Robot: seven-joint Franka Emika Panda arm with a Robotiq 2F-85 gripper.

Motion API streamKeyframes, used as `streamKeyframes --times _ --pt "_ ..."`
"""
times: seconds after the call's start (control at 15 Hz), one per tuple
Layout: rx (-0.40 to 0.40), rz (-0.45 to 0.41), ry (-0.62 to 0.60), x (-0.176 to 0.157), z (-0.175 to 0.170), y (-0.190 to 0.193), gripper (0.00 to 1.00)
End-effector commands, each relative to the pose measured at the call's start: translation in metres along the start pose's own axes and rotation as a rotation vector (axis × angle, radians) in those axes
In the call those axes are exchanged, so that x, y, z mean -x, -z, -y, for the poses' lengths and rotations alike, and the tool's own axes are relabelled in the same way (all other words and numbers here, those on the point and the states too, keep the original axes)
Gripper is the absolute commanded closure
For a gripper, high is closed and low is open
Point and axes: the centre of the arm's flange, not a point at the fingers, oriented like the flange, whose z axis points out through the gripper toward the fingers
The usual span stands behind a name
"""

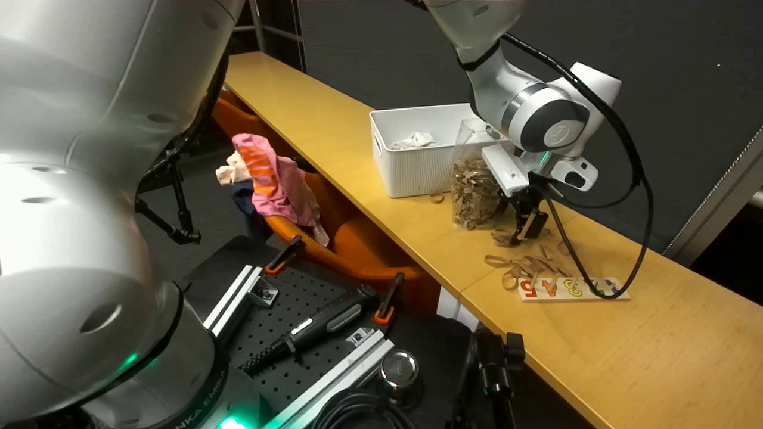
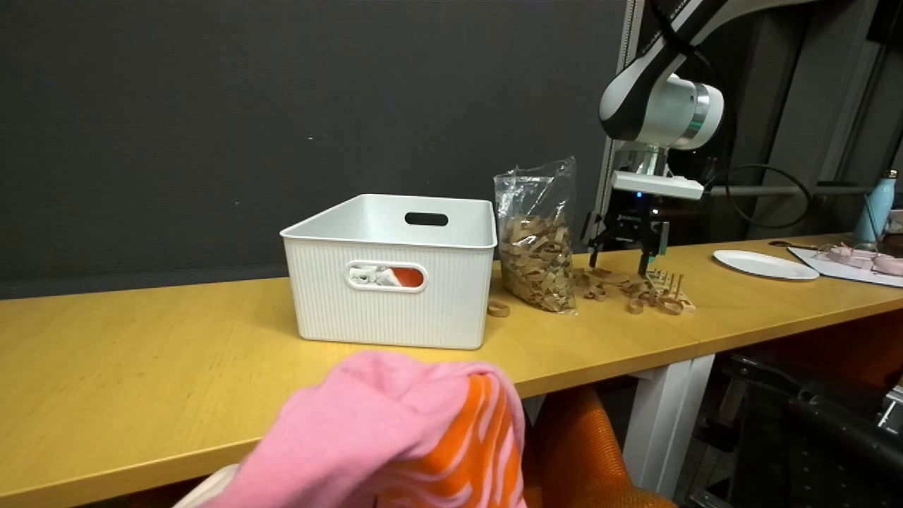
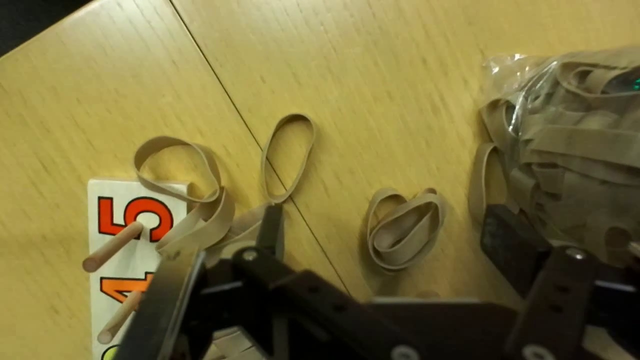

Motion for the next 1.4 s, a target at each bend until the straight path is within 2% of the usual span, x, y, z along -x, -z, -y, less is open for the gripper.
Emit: streamKeyframes --times 0.0,0.2,0.33,0.8,1.33 --pt "0.000 0.000 -0.001 0.000 0.000 0.000 0.00" --pt "0.010 -0.062 -0.024 0.030 -0.011 -0.009 0.00" --pt "0.014 -0.105 -0.054 0.036 -0.022 -0.015 0.00" --pt "0.034 -0.135 -0.120 0.023 -0.050 -0.025 0.00" --pt "0.051 -0.134 -0.148 0.008 -0.049 -0.035 0.00"
